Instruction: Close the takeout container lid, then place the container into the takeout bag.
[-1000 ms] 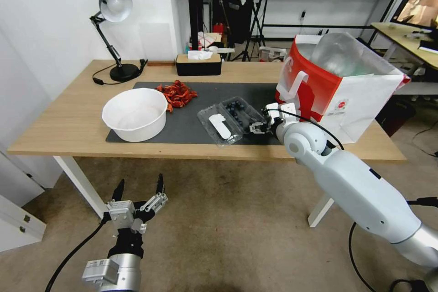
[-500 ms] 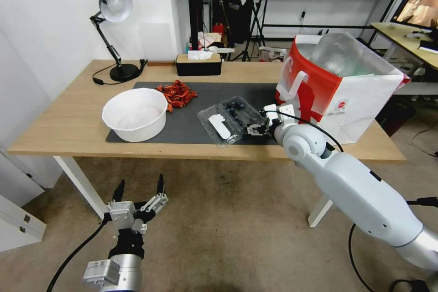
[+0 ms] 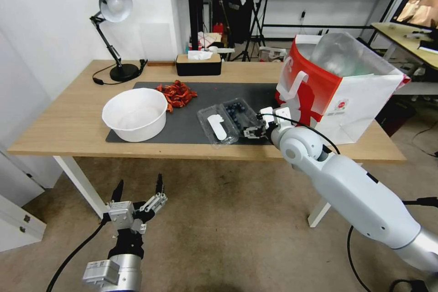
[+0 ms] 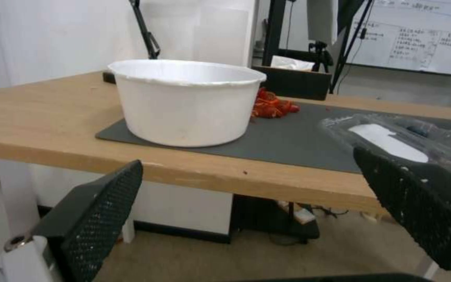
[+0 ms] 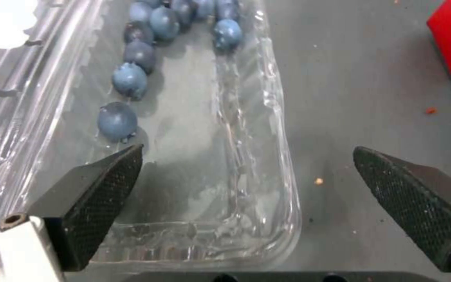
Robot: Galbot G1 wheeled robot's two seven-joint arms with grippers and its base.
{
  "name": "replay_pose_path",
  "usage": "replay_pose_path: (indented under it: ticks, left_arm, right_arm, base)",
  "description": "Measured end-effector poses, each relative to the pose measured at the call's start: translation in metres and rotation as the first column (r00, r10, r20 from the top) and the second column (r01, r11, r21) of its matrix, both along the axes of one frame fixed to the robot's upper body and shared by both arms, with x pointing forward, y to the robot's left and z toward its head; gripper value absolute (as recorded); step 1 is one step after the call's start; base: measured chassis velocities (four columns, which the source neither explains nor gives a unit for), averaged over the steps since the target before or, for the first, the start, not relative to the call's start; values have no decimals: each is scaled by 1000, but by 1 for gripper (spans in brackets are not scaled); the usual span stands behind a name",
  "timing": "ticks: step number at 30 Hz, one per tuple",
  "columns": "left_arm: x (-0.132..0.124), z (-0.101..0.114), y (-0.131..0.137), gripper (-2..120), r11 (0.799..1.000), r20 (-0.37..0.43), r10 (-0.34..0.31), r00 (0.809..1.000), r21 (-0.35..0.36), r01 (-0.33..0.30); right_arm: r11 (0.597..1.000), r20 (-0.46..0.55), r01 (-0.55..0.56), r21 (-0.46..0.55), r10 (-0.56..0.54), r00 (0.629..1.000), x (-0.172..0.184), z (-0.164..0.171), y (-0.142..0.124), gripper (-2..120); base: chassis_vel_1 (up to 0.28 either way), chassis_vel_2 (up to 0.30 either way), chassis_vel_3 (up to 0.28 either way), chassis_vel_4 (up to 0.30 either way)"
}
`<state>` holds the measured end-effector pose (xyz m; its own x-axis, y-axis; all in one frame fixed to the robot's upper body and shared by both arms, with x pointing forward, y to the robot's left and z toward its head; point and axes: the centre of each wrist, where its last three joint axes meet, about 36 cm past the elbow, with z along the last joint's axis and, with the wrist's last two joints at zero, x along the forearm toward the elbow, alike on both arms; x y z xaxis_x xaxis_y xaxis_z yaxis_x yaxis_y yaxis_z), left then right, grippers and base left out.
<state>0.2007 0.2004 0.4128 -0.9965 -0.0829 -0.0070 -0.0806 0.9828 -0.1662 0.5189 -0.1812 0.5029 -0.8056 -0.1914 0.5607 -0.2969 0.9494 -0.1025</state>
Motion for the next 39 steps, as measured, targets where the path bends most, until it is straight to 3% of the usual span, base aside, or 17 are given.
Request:
replay_pose_path:
  ticks: [39]
  left_arm:
    - [-1, -3, 0, 100, 1000, 0, -5, 1000, 3, 5]
  right_arm:
    - [998, 2, -57, 40, 57, 998, -13, 2, 43, 100]
  base:
    - [0, 0, 0, 0]
